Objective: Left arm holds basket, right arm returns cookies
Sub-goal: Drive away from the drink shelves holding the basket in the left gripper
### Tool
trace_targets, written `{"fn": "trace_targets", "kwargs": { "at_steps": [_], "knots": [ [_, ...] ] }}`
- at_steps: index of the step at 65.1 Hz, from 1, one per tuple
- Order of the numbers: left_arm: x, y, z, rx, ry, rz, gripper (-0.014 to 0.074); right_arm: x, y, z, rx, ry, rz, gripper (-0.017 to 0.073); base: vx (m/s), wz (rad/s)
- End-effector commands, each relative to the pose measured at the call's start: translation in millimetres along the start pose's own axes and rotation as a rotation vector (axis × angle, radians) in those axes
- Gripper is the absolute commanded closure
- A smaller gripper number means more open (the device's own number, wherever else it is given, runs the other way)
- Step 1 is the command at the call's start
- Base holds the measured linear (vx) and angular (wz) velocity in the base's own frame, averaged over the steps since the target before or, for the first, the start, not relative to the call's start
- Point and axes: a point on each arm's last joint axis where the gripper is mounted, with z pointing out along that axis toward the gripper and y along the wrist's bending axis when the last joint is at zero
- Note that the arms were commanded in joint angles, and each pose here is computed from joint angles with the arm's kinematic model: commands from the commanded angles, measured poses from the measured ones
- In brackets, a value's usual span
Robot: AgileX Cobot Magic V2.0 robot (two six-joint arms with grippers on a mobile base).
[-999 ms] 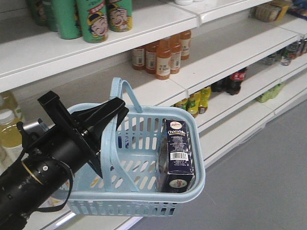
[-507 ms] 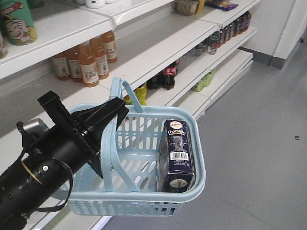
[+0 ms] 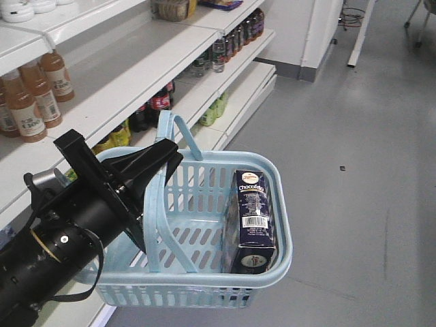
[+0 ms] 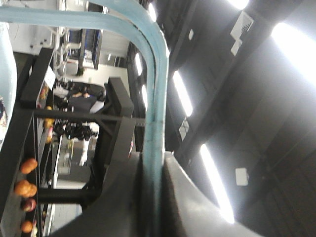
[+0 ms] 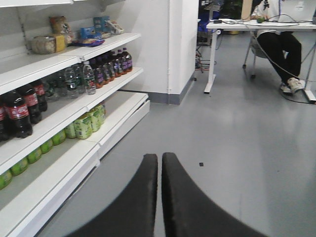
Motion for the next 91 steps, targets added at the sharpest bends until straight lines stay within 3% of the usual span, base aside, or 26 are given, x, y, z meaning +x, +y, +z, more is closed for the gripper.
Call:
{"fn": "trace_targets", "kwargs": {
  "at_steps": [1,55,91],
  "knots": [
    [8.5,-28.0,0.4,0.192,0.052,-0.01,0.0596,-1.7,0.0,0.2,0.001,-0.065,-0.011,0.0566,-0.02,-0.44],
    [8.5,-28.0,0.4,0.192,0.052,-0.01,0.0596,-1.7,0.0,0.2,0.001,-0.065,-0.011,0.0566,-0.03,-0.39],
    [8.5,-28.0,0.4,0.192,0.052,-0.01,0.0596,-1.6,0.0,0.2,0.001,-0.064,-0.011,0.0566,0.0,-0.07]
  ]
}}
